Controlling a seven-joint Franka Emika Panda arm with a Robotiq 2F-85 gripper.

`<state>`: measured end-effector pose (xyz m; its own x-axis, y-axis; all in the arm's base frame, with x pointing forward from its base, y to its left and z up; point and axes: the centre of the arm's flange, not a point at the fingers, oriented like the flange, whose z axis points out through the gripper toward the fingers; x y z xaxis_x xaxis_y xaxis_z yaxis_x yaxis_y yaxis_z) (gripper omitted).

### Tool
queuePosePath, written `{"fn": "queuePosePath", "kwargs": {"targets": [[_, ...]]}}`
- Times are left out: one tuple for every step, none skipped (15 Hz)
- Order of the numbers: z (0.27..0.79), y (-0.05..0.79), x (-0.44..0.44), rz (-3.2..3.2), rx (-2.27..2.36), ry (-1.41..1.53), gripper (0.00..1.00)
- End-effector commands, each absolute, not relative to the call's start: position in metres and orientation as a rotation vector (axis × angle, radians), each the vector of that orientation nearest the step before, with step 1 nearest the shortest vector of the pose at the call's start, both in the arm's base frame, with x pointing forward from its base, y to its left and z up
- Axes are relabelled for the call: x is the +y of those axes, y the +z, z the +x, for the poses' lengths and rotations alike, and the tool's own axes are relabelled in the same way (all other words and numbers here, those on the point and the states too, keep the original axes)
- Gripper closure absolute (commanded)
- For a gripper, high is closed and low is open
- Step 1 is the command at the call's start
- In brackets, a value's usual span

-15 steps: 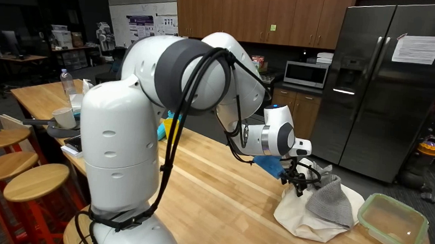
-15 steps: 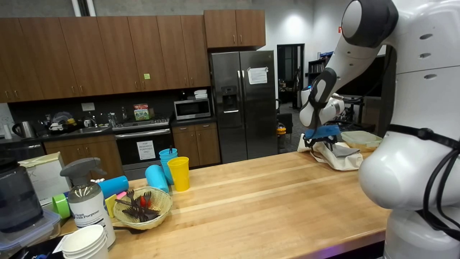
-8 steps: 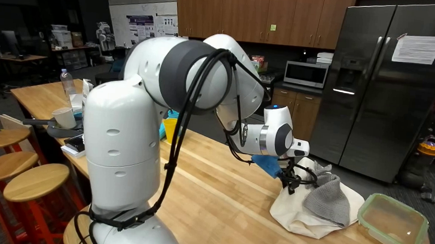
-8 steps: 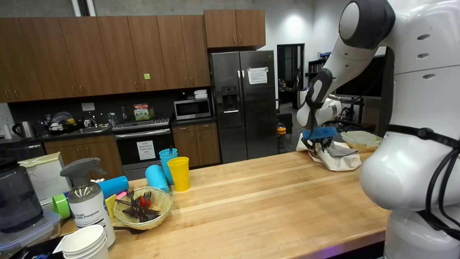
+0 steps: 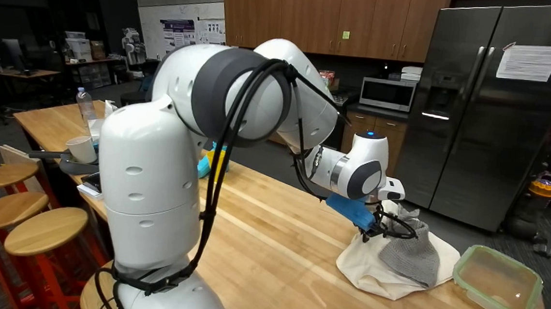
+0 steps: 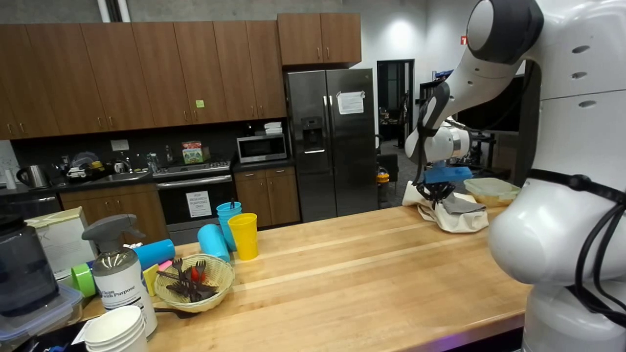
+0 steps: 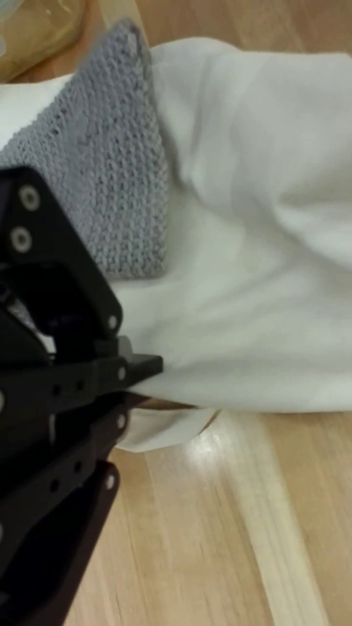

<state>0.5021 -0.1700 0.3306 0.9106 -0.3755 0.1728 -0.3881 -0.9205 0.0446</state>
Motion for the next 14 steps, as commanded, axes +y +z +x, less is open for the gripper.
{"fn": "queuePosePath", "kwargs": {"targets": [[0.481,0.354,-0.187,3.055,-0.481,0.231,0.99],[0.478,0.359,-0.189,3.066,-0.445,0.222,0.99],[0.475,0.363,-0.189,3.073,-0.42,0.217,0.99],[0.473,0.368,-0.19,3.078,-0.389,0.211,0.99],[0.47,0.374,-0.19,3.082,-0.364,0.207,0.99],[0.468,0.378,-0.19,3.088,-0.343,0.204,0.99],[0.465,0.384,-0.19,3.09,-0.325,0.206,0.99],[0.463,0.388,-0.19,3.092,-0.31,0.206,0.99],[0.461,0.392,-0.189,3.093,-0.296,0.206,0.99],[0.459,0.395,-0.188,3.094,-0.288,0.205,0.99],[0.458,0.398,-0.187,3.097,-0.279,0.201,0.99],[0.457,0.4,-0.186,3.096,-0.28,0.199,0.99],[0.456,0.402,-0.185,3.097,-0.28,0.197,0.99],[0.455,0.403,-0.184,3.099,-0.282,0.196,0.99]]}}
